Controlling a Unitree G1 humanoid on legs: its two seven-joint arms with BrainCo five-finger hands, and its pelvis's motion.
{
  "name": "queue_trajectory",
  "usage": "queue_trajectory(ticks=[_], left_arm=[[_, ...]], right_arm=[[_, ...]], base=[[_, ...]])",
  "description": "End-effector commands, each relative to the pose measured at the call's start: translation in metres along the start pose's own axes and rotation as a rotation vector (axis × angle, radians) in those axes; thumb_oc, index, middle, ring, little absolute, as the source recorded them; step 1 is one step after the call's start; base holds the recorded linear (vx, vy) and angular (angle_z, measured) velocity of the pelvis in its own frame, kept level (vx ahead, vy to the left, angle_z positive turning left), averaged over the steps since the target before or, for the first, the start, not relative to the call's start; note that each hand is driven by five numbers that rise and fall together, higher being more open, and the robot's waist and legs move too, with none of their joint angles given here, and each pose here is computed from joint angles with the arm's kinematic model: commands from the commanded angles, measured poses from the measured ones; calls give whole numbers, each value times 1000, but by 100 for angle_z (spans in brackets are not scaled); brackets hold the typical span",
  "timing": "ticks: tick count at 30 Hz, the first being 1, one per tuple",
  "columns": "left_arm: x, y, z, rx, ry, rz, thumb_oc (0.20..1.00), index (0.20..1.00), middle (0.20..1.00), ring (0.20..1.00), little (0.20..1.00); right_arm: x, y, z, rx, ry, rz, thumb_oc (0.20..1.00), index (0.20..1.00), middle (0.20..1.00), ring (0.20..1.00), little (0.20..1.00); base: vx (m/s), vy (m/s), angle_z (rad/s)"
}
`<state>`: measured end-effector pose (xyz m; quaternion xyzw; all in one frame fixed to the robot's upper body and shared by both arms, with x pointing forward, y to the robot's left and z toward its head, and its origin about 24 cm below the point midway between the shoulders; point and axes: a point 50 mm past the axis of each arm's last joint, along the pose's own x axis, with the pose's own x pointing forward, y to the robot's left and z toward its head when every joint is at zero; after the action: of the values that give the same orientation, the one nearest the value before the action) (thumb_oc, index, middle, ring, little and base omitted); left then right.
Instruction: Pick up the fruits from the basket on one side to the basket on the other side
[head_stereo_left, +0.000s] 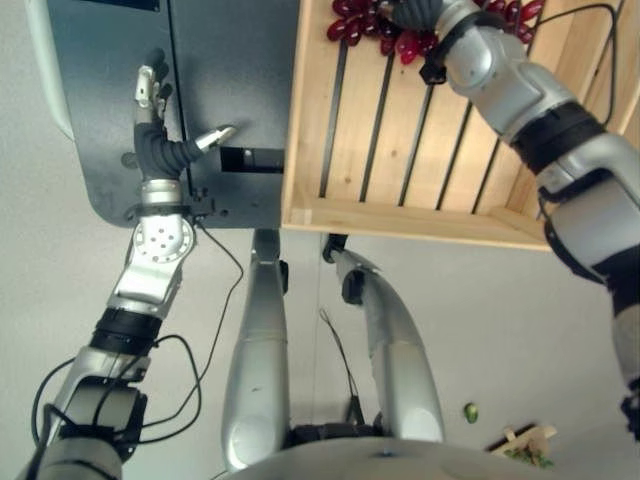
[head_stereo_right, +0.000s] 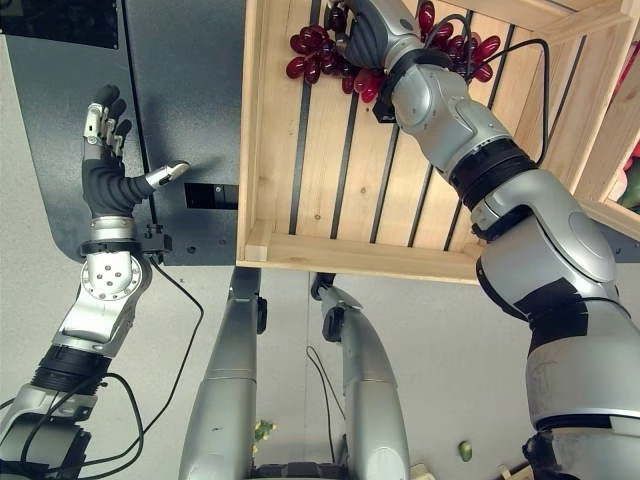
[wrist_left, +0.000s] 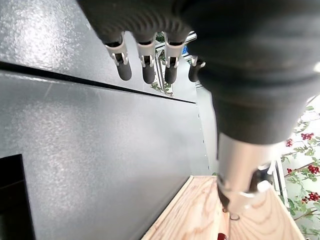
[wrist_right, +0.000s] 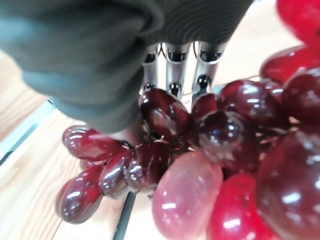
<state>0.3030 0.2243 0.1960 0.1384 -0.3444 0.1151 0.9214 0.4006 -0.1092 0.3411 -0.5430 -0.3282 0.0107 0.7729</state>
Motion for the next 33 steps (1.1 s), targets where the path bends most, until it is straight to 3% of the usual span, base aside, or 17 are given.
queue_trajectory(ticks=[1, 10, 11, 12, 13, 33], left_arm=[[6, 6, 20, -11, -119, 29, 1000, 1000, 1000, 1000, 1000], [6, 6, 20, -4, -119, 29, 1000, 1000, 1000, 1000, 1000], [6, 6, 20, -3, -120, 28, 1000, 1000, 1000, 1000, 1000], [6, 7, 20, -1, -121, 28, 1000, 1000, 1000, 1000, 1000], [6, 7, 20, 2, -122, 26, 1000, 1000, 1000, 1000, 1000], [3, 24, 22, 68, -132, 46, 1000, 1000, 1000, 1000, 1000]], right_arm=[[2, -1, 12, 31, -57, -11, 200, 200, 200, 200, 200], [0, 0, 15, 63, -82, -6, 200, 200, 200, 200, 200], [0, 0, 17, 63, -92, -1, 614, 614, 614, 614, 614], [0, -2, 20, 56, -106, -1, 940, 940, 940, 940, 940], [0, -3, 22, 49, -119, 1, 1000, 1000, 1000, 1000, 1000], [-26, -51, 27, -115, -277, -22, 1000, 1000, 1000, 1000, 1000]], base=[[0, 0, 0], [0, 0, 0], [0, 0, 0], [0, 0, 0], [0, 0, 0], [-3, -3, 2]])
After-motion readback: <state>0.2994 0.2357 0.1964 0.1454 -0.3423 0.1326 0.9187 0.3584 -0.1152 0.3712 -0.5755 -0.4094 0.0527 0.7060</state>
